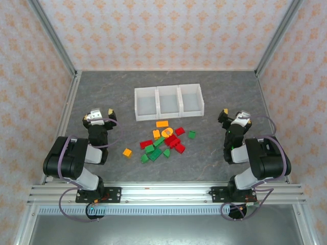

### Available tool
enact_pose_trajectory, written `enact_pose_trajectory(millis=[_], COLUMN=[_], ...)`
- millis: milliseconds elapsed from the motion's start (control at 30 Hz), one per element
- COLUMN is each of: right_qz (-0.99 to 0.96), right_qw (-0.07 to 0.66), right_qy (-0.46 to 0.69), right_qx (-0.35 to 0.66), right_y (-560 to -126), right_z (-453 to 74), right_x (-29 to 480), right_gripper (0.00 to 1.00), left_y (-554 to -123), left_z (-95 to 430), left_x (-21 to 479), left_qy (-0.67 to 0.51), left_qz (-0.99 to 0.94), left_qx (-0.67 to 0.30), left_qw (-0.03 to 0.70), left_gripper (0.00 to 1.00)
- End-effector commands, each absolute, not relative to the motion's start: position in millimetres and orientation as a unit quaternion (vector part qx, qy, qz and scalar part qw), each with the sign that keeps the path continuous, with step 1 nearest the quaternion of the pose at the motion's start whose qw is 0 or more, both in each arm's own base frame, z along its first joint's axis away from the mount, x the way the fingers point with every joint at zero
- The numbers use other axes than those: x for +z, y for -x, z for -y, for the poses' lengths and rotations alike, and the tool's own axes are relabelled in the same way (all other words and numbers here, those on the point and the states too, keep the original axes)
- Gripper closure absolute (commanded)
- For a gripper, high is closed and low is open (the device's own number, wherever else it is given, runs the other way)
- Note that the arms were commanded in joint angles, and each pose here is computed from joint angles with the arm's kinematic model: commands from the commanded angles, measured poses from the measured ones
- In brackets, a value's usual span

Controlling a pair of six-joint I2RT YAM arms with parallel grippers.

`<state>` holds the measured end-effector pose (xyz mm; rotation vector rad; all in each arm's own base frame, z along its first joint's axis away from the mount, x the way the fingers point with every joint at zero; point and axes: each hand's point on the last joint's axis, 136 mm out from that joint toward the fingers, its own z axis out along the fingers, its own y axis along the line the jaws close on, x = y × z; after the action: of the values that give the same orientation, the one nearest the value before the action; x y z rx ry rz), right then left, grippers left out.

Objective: Sort the legos into containers by color
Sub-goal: Move the container to the center of the table.

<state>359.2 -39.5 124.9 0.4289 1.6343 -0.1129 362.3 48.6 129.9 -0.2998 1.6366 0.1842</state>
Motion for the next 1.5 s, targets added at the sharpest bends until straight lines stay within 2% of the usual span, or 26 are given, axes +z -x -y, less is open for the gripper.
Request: enact_pose_trajectory(millis=[0, 100, 233, 267, 333, 433, 567, 667, 767, 867, 1067, 1267, 1467], right_qz=[-0.721, -0.721, -0.698, -0.686, -0.704, -0.724, -0.766, -0.814, -0.854, -0.882, -0.919, -0.941, -0.948], right_qw=[0.664, 0.664, 0.689, 0.696, 0.652, 0.598, 0.580, 0.528, 0.461, 0.398, 0.326, 0.286, 0.276], right_qy=[-0.190, -0.189, -0.185, -0.194, -0.260, -0.342, -0.269, -0.204, -0.165, -0.146, -0.098, -0.055, -0.042], right_qx=[-0.056, -0.056, -0.060, -0.082, -0.108, -0.033, 0.061, 0.126, 0.178, 0.204, 0.198, 0.171, 0.154], right_y=[-362, -362, -348, -342, -343, -361, -392, -422, -452, -473, -493, -503, -508], right_z=[43, 42, 39, 40, 52, 64, 26, -12, -42, -60, -85, -105, -107], right_x=[128, 128, 146, 154, 158, 181, 222, 229, 217, 192, 140, 112, 103], right_gripper=[0.00, 0.00, 0.06, 0.03, 0.00, 0.00, 0.00, 0.00, 0.01, 0.05, 0.12, 0.22, 0.40], left_y=[-366, -366, -362, -363, -367, -368, -358, -357, -352, -336, -296, -273, -267], left_z=[-49, -49, -40, -31, -21, -26, -21, -2, 21, 35, 38, 41, 44], left_x=[135, 135, 151, 158, 184, 220, 251, 253, 237, 225, 237, 236, 213], left_qy=[0.137, 0.138, 0.125, 0.108, 0.120, 0.181, 0.217, 0.213, 0.216, 0.211, 0.188, 0.168, 0.151], left_qz=[-0.720, -0.721, -0.716, -0.723, -0.728, -0.716, -0.703, -0.752, -0.802, -0.826, -0.830, -0.840, -0.855], left_qx=[0.075, 0.075, 0.104, 0.109, 0.092, 0.056, -0.007, -0.059, -0.121, -0.155, -0.172, -0.177, -0.171], left_qw=[0.676, 0.675, 0.679, 0.674, 0.669, 0.672, 0.677, 0.620, 0.543, 0.499, 0.496, 0.485, 0.465], left_gripper=[0.01, 0.01, 0.00, 0.01, 0.01, 0.01, 0.01, 0.01, 0.01, 0.01, 0.01, 0.01, 0.01])
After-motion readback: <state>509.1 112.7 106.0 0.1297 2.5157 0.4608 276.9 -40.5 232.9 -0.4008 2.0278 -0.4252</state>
